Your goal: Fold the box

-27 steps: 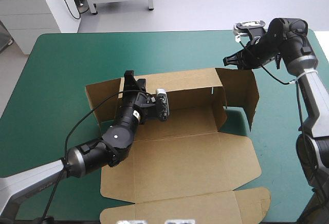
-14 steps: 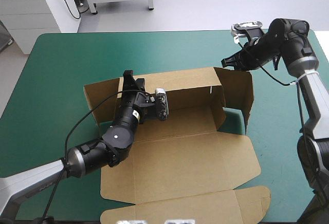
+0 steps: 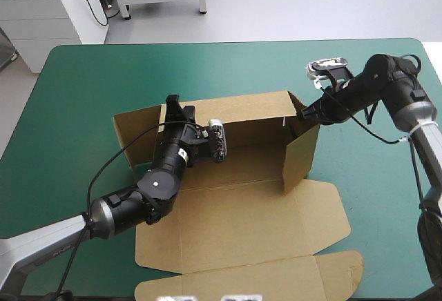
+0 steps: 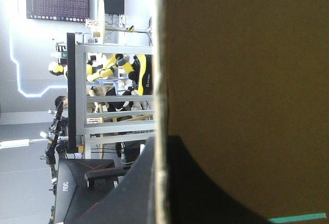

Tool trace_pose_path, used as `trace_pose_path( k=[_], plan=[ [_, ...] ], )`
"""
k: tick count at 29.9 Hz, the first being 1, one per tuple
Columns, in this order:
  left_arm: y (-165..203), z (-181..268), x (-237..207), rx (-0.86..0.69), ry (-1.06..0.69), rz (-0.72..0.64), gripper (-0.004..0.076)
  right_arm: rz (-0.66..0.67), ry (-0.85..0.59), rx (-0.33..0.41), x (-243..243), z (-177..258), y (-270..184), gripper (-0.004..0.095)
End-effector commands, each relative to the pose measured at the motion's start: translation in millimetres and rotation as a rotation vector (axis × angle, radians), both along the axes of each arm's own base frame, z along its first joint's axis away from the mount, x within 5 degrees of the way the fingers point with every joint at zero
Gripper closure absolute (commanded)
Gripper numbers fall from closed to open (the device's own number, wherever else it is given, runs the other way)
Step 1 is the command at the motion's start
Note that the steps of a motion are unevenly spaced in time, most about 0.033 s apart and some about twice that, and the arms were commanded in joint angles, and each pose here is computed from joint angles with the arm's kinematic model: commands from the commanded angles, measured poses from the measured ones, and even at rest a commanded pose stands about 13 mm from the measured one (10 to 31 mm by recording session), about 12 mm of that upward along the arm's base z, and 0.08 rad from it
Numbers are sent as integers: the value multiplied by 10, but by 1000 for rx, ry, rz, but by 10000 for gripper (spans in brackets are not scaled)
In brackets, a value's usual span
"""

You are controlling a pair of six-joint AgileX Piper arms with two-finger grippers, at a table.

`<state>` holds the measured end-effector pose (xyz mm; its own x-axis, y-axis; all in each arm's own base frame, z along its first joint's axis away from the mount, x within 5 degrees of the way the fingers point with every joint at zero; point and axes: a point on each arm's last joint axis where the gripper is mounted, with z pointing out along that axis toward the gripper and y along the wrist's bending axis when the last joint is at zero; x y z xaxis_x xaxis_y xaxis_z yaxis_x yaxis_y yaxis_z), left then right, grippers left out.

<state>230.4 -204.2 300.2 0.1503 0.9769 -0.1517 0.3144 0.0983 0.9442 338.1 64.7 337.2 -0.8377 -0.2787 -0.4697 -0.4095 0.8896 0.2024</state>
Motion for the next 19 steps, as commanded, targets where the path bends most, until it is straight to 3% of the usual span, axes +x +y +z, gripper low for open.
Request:
trace_pose_path(
  k=[1,10,16,19],
  plan=[
    [42,241,-28,-28,-90,1,731,26,-184,79,-216,187,12,929],
    [12,232,-37,-29,-79,-32,731,109,-486,74,-634,128,-10,929],
    [3,228,-40,-22,-76,-45,731,108,-530,77,-761,-128,-22,917],
    [3,227,-40,-23,-75,-44,731,148,-514,63,-795,-238,-14,834]
  ],
)
